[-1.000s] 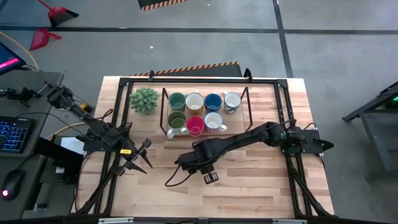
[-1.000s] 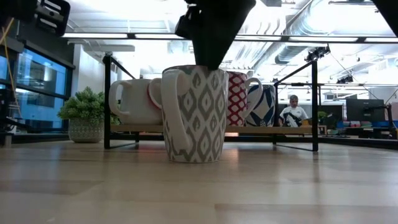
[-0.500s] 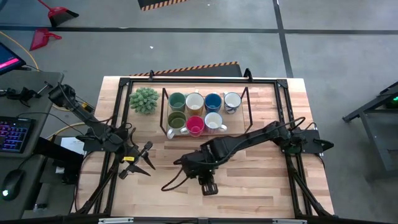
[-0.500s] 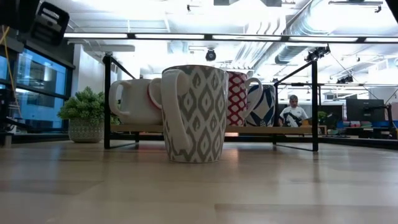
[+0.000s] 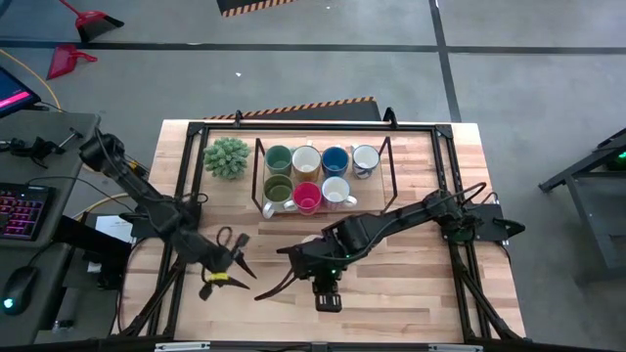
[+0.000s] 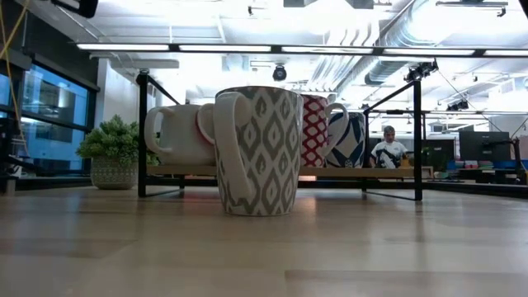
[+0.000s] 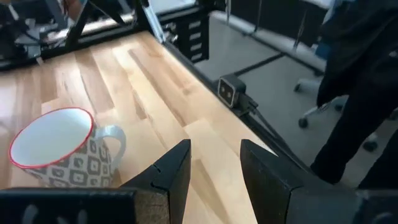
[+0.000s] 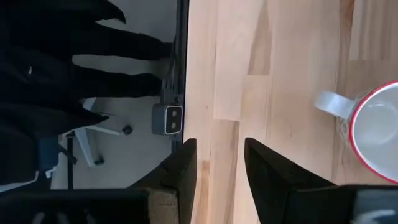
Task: Place coffee mugs
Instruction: Put the gray patterned mug on the shelf
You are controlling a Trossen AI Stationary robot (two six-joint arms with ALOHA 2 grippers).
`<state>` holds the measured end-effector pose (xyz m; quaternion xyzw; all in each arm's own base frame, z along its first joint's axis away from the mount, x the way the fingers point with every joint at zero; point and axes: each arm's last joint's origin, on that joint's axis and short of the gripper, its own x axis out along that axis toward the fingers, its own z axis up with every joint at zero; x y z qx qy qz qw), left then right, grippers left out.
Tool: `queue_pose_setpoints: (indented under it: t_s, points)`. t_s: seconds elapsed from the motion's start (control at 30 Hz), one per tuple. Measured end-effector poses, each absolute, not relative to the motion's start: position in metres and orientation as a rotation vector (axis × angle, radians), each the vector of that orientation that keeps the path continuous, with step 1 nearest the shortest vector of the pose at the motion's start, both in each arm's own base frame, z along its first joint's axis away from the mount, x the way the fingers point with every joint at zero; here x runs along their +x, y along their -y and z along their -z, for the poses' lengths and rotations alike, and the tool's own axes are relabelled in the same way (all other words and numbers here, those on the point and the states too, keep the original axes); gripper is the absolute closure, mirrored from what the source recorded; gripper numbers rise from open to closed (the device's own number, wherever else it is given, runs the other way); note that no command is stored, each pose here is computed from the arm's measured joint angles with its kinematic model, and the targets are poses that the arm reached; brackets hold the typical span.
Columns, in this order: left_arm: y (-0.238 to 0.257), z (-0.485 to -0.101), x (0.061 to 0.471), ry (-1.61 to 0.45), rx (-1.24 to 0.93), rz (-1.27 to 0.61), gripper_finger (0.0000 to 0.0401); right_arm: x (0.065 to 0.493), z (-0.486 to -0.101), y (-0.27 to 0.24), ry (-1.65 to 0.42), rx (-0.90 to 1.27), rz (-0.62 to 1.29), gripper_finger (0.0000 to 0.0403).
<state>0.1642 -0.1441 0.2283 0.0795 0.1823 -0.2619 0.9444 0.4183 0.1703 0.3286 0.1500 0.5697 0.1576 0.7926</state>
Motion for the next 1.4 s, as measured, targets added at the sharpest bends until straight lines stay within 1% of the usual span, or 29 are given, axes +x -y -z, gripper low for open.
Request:
queue_pose_setpoints:
  t_s: [0.17, 0.3, 0.43, 0.57, 0.7, 0.87, 0.97, 1.07, 1.2, 1.4]
  points:
    - [0.158, -0.23, 0.178, -0.486, 0.13, 0.479, 0.0272, 0.42, -0.329, -0.168, -1.208, 0.286, -0.355, 0.0289]
    - [0.166, -0.233, 0.183, -0.509, 0.077, 0.466, 0.0272, 0.422, -0.329, -0.165, -1.182, 0.264, -0.302, 0.0289]
    - [0.176, -0.234, 0.18, -0.518, 0.087, 0.453, 0.0272, 0.419, -0.326, -0.157, -1.219, 0.24, -0.149, 0.0289]
    - [0.186, -0.231, 0.168, -0.517, 0.13, 0.459, 0.0272, 0.404, -0.319, -0.144, -1.347, 0.147, 0.104, 0.0289]
    - [0.196, -0.231, 0.154, -0.505, 0.173, 0.466, 0.0272, 0.406, -0.314, -0.138, -1.355, 0.258, 0.218, 0.0289]
    - [0.203, -0.231, 0.136, -0.511, 0.227, 0.497, 0.0272, 0.417, -0.313, -0.137, -1.258, 0.365, 0.289, 0.0289]
    - [0.2, -0.23, 0.12, -0.564, 0.26, 0.522, 0.0272, 0.422, -0.314, -0.138, -1.195, 0.417, 0.313, 0.0289]
    - [0.191, -0.223, 0.101, -0.575, 0.241, 0.539, 0.0272, 0.424, -0.315, -0.139, -1.148, 0.47, 0.362, 0.0289]
    - [0.174, -0.214, 0.079, -0.51, 0.207, 0.587, 0.0272, 0.424, -0.316, -0.14, -1.108, 0.557, 0.449, 0.0289]
    - [0.144, -0.195, 0.064, -0.429, 0.238, 0.625, 0.0272, 0.424, -0.316, -0.138, -1.063, 0.623, 0.552, 0.0289]
